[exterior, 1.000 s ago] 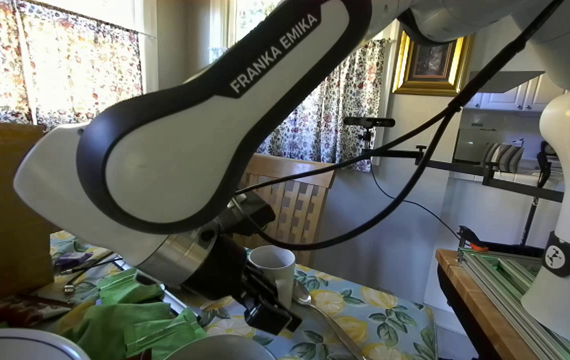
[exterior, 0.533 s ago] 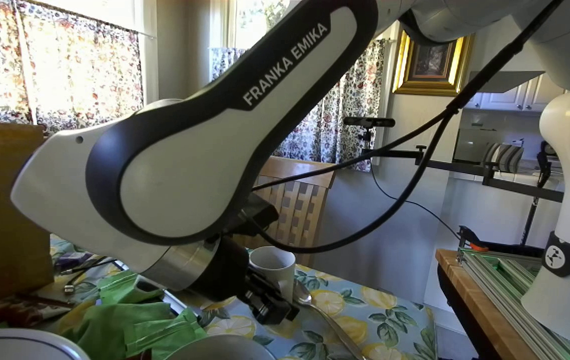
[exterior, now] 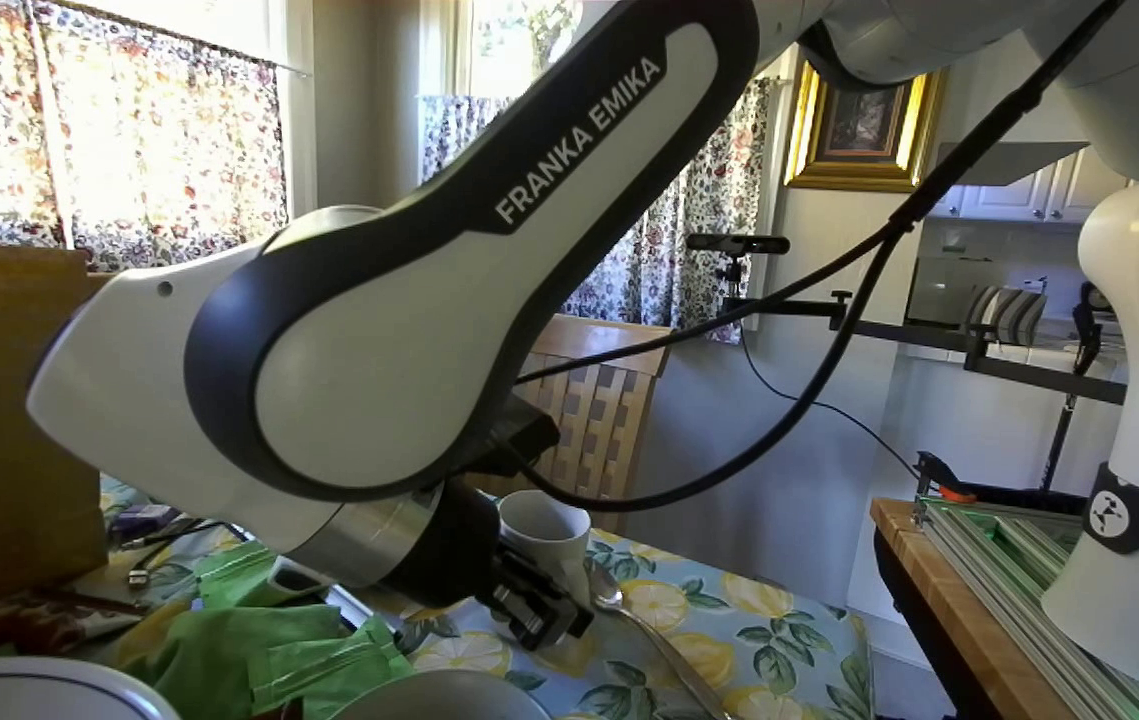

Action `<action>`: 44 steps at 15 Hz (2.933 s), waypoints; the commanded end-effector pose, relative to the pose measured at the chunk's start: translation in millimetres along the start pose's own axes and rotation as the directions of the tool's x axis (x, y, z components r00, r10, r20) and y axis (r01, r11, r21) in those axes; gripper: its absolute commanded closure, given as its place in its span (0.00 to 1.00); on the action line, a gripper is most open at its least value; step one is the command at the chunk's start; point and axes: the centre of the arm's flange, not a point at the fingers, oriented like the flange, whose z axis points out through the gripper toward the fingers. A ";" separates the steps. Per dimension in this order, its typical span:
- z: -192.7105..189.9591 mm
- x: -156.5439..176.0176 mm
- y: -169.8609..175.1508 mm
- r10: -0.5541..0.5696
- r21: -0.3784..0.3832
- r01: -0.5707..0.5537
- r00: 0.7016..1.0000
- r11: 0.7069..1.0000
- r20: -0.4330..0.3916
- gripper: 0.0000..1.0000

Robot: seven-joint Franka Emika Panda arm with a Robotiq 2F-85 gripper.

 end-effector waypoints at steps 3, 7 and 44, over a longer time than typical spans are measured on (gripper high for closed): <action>-6.7 -16.0 0.3 -0.006 -0.029 0.006 1.000 1.000 -0.022 0.97; -49.0 -44.2 2.4 0.033 -0.024 -0.035 0.996 0.999 -0.079 0.97; -175.4 -190.9 -106.0 0.283 0.385 0.069 0.561 0.920 -0.778 0.97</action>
